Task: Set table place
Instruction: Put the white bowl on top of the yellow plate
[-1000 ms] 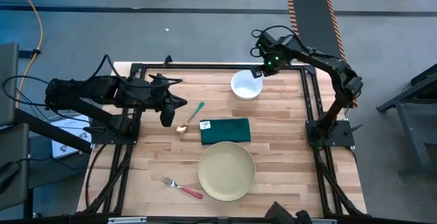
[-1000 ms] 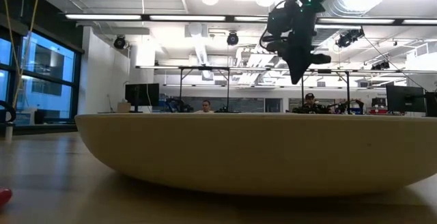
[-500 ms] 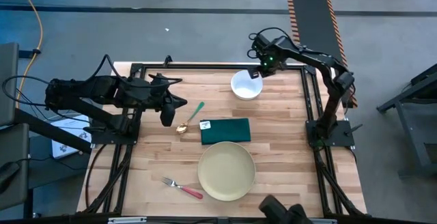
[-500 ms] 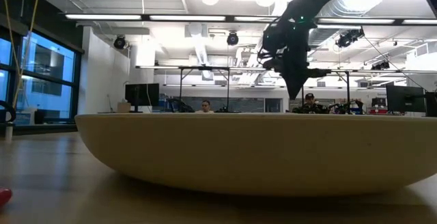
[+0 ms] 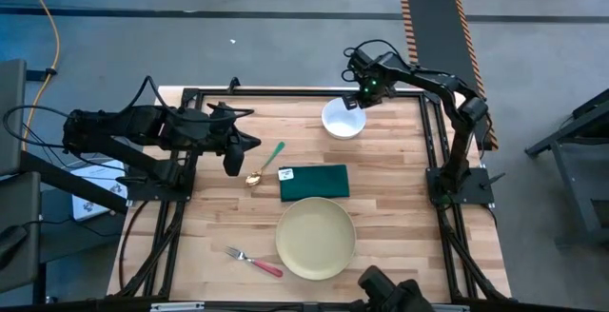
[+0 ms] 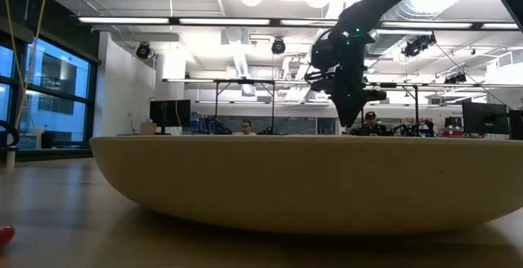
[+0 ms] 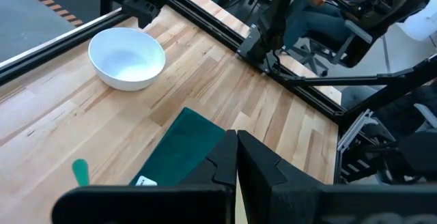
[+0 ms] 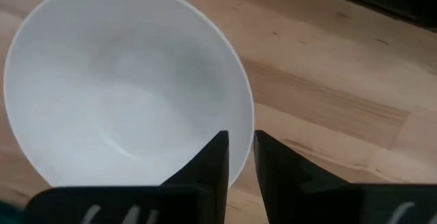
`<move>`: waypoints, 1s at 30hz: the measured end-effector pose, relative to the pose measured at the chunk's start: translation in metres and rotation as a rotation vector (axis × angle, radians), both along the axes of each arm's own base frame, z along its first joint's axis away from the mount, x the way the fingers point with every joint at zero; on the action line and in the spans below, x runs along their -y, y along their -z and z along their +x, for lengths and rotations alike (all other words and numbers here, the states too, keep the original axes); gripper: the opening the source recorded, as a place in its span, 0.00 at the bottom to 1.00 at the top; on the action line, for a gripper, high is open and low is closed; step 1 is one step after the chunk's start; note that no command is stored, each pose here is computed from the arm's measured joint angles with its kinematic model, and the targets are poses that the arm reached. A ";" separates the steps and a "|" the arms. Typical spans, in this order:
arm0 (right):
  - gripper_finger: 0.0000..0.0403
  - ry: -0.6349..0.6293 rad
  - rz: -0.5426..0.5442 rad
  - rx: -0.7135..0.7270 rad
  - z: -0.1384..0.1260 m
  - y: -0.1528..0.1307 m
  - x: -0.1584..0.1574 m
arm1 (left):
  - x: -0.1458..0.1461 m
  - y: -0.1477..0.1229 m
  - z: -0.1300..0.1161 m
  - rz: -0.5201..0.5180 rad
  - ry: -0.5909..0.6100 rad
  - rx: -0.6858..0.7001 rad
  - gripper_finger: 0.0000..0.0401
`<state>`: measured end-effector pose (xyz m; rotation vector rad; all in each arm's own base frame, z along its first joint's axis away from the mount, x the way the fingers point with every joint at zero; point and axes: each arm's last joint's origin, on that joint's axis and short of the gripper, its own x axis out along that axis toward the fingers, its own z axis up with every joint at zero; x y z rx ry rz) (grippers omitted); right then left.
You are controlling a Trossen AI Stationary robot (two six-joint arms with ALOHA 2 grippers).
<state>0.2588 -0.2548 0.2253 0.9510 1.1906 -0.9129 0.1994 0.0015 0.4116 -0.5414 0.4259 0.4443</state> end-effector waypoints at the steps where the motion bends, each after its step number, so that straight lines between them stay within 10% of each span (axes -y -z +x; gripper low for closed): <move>1: 0.15 0.005 -0.003 0.002 -0.001 0.000 0.001 | 0.000 0.000 0.000 0.000 0.000 0.000 0.00; 30: 0.16 0.040 0.022 0.036 -0.002 0.015 0.016 | 0.001 0.000 0.000 -0.022 0.006 0.003 0.00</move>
